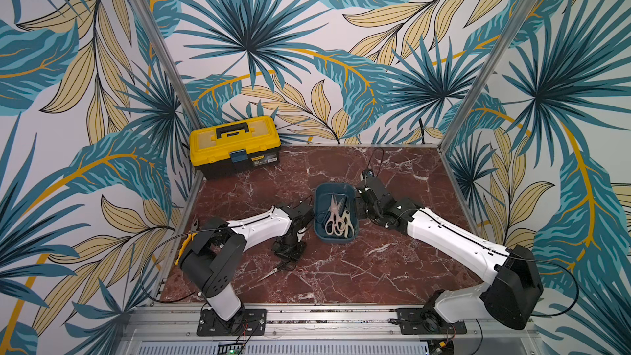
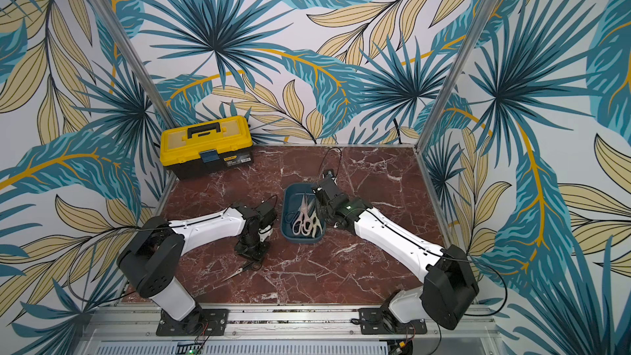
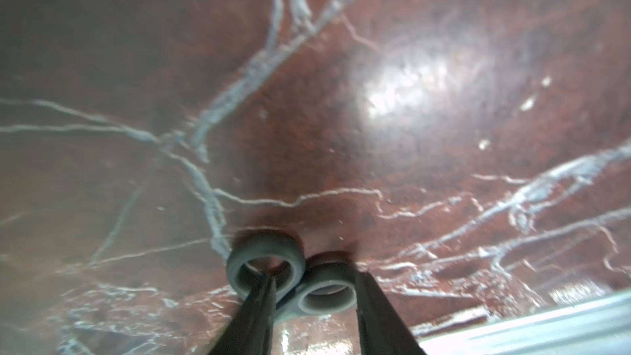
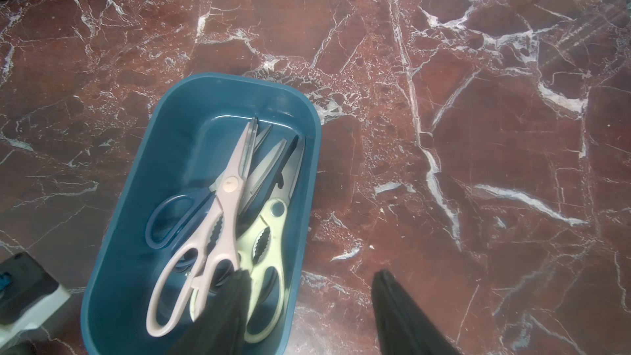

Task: Put the scissors into the storage box
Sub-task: Pick up the scissors from the center of the board.

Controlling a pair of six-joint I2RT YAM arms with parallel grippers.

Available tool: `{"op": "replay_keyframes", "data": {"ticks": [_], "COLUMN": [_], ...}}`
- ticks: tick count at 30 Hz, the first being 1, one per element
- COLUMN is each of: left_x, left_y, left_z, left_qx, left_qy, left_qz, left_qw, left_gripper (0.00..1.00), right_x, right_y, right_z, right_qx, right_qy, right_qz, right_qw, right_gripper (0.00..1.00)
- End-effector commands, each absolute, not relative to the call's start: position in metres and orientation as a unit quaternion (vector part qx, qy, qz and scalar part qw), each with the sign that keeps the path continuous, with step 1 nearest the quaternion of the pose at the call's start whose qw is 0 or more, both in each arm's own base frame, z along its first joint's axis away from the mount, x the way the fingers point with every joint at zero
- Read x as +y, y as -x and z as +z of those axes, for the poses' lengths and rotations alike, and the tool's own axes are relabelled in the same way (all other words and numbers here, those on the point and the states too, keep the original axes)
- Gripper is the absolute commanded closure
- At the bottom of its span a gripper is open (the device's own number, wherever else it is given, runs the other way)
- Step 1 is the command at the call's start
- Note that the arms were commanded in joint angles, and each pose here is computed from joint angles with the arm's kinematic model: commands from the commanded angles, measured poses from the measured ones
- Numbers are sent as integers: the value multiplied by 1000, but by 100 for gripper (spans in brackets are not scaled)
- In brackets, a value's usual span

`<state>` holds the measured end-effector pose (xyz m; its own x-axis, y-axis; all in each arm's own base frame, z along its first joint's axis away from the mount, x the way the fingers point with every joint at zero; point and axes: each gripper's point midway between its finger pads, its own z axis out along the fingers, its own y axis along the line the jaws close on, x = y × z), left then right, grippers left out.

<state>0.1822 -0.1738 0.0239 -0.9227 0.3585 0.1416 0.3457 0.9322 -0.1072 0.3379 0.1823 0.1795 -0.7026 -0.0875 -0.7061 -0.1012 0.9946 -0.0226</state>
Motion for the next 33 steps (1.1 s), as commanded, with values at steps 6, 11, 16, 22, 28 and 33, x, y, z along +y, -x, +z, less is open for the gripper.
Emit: {"op": "replay_keyframes", "data": {"ticks": [6, 11, 16, 22, 28, 33], "left_x": [-171, -166, -161, -159, -160, -160], "left_y": [-173, -182, -189, -193, -194, -197], "left_z": [11, 4, -3, 0, 10, -1], "left_qx": [-976, -979, -982, -984, -981, -983], "left_qy": [187, 178, 168, 163, 182, 173], "left_qz": [32, 9, -15, -21, -8, -6], "left_qw": [108, 94, 82, 73, 61, 66], "left_gripper": [60, 70, 86, 81, 85, 97], "right_x": [180, 181, 179, 176, 176, 180], "right_y": [-337, -337, -336, -334, -335, -337], "right_z": [179, 176, 179, 177, 174, 175], "right_qx": [925, 926, 925, 925, 926, 926], "right_qy": [42, 42, 43, 44, 43, 40], "right_qz": [8, 8, 6, 2, -1, 6], "right_qw": [377, 374, 378, 378, 375, 375], "right_gripper": [38, 38, 38, 38, 38, 38]}}
